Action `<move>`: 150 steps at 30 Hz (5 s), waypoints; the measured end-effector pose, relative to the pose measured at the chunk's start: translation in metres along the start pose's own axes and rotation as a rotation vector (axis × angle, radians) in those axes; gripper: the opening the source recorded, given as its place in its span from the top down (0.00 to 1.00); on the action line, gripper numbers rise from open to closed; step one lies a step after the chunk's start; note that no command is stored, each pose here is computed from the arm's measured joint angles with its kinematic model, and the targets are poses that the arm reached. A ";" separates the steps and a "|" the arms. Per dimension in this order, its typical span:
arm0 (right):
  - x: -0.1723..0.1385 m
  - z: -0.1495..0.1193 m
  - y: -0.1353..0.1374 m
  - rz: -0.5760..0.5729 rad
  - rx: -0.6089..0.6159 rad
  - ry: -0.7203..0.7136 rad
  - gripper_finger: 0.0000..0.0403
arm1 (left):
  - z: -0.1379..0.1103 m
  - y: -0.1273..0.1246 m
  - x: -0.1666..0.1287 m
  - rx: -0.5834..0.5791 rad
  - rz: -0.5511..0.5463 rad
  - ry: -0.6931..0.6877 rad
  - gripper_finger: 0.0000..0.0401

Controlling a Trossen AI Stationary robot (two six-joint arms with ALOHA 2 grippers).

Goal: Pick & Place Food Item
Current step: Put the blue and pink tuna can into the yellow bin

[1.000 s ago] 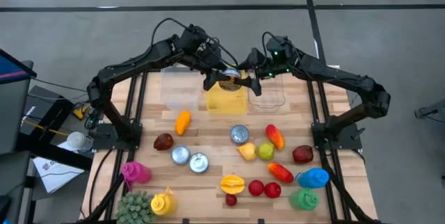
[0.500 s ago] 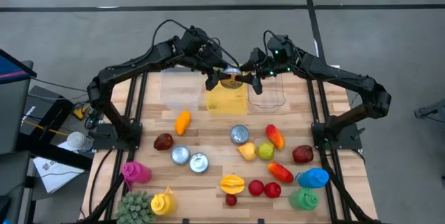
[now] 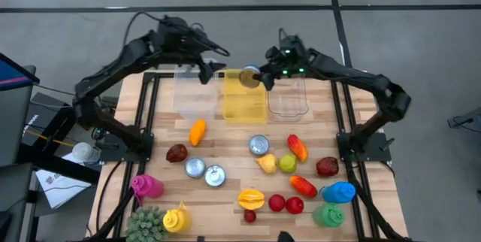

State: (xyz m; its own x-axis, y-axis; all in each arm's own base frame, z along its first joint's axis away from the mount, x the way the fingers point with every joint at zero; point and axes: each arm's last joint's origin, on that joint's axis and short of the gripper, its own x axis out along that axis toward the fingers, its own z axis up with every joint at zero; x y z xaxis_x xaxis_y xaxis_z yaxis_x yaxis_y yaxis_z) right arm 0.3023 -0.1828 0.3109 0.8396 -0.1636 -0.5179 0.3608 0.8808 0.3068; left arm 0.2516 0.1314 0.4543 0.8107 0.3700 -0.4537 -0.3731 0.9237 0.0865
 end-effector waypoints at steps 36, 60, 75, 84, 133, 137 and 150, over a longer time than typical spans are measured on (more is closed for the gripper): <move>0.163 -0.015 -0.041 0.093 -0.048 0.638 0.53 | 0.006 -0.003 -0.077 -0.045 0.019 -0.167 0.25; 0.171 -0.024 -0.023 0.075 -0.190 0.675 0.52 | 0.006 -0.003 -0.077 -0.045 0.019 -0.167 0.25; 0.166 -0.011 -0.046 0.284 -0.058 0.555 0.53 | 0.006 -0.003 -0.077 -0.045 0.019 -0.167 0.26; 0.162 -0.011 -0.059 0.336 -0.022 0.539 0.53 | 0.006 -0.003 -0.077 -0.046 0.019 -0.167 0.26; 0.156 0.000 -0.066 -0.023 -0.098 0.576 0.29 | 0.006 -0.003 -0.077 -0.046 0.019 -0.170 0.26; 0.146 0.015 -0.060 -0.024 -0.139 0.573 0.29 | 0.006 -0.003 -0.077 -0.046 0.019 -0.164 0.26; 0.151 0.002 0.024 -0.082 -0.516 0.747 0.66 | -0.003 -0.006 -0.104 -0.046 0.018 -0.151 0.32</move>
State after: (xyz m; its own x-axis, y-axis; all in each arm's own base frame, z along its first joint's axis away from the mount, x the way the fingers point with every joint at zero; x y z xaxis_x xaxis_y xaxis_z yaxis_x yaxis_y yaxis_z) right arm 0.4389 -0.1871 0.2422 0.2734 -0.0621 -0.9599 0.0307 0.9980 -0.0558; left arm 0.1684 0.0874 0.4987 0.8612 0.4002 -0.3135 -0.4056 0.9126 0.0507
